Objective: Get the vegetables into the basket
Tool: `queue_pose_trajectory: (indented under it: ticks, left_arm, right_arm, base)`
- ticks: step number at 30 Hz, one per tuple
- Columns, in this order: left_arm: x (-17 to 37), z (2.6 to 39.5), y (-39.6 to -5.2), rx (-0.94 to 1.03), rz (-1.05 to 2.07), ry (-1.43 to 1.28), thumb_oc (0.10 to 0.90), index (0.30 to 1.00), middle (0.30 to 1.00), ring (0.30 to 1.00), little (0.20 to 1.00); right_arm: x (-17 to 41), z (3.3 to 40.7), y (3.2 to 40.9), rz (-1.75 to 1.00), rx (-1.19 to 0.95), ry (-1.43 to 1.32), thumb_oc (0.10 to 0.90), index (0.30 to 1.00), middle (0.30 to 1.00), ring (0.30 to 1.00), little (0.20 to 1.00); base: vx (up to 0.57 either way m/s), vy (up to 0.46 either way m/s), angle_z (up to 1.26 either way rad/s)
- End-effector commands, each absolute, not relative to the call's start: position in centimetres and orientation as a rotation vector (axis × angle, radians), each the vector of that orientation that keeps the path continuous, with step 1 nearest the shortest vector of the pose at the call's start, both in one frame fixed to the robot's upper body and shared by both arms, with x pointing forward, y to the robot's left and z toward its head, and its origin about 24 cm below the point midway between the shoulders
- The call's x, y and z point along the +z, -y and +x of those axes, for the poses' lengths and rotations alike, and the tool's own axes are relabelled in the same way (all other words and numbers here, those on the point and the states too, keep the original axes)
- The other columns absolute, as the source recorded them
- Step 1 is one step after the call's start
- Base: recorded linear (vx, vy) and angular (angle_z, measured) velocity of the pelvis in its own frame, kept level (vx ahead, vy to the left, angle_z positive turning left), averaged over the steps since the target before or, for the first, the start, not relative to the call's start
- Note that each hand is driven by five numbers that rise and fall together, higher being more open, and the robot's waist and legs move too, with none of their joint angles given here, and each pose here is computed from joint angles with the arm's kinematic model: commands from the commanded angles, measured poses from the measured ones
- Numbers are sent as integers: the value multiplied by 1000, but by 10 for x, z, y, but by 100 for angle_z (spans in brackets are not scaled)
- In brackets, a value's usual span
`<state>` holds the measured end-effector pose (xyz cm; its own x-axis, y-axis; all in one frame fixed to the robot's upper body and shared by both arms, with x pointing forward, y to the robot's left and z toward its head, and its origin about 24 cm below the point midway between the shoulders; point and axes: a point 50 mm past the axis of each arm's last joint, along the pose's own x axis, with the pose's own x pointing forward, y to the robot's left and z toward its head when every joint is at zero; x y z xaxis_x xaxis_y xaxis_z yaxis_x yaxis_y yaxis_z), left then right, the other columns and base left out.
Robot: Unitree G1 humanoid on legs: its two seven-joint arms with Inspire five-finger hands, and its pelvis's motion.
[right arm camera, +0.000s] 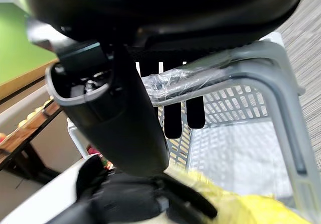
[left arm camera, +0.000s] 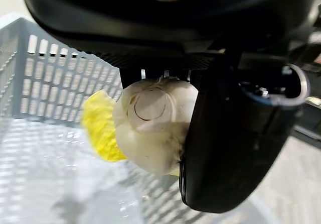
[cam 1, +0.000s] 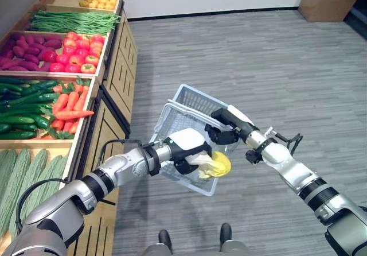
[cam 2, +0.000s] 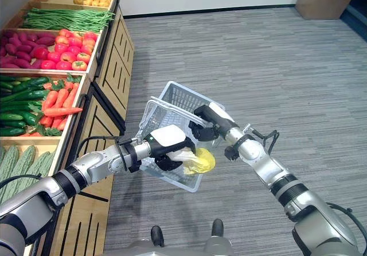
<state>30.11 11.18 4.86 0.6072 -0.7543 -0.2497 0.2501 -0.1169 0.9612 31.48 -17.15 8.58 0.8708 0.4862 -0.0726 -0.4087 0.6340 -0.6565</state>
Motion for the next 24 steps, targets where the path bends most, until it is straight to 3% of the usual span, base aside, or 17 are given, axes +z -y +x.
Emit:
queue_pose_trajectory:
  ticks: [1, 8, 9, 10, 11, 12, 24]
  left_arm:
    - [79, 328, -117, -702, 1500, 565, 400, 300, 300, 300, 300]
    - [60, 334, -148, -637, 1643, 443, 400, 300, 300, 300, 300]
    - [59, 334, -150, -628, 1647, 439, 506, 448, 448, 448, 448]
    - [58, 334, -152, -624, 1661, 424, 812, 876, 876, 876, 876]
    - [57, 334, -152, -624, 1661, 425, 812, 876, 876, 876, 876]
    - [56, 334, -154, -619, 1677, 416, 900, 1000, 1000, 1000, 1000]
    - [64, 325, -132, -619, 1543, 503, 900, 1000, 1000, 1000, 1000]
  right_arm:
    - [182, 323, 140, -510, 514, 568, 400, 300, 300, 300, 300]
    - [176, 319, 149, -519, 512, 539, 400, 300, 300, 300, 300]
    - [175, 319, 152, -522, 505, 535, 400, 300, 300, 300, 300]
    - [175, 319, 153, -527, 501, 533, 400, 300, 300, 300, 300]
    - [175, 319, 153, -527, 501, 533, 400, 300, 300, 300, 300]
    - [174, 319, 156, -531, 492, 526, 400, 300, 300, 300, 300]
    - [139, 322, 186, -537, 340, 382, 400, 300, 300, 300, 300]
  base:
    - [0, 0, 0]
    - [0, 0, 0]
    - [0, 0, 0]
    - [0, 0, 0]
    - [0, 0, 0]
    - [0, 0, 0]
    - [0, 0, 0]
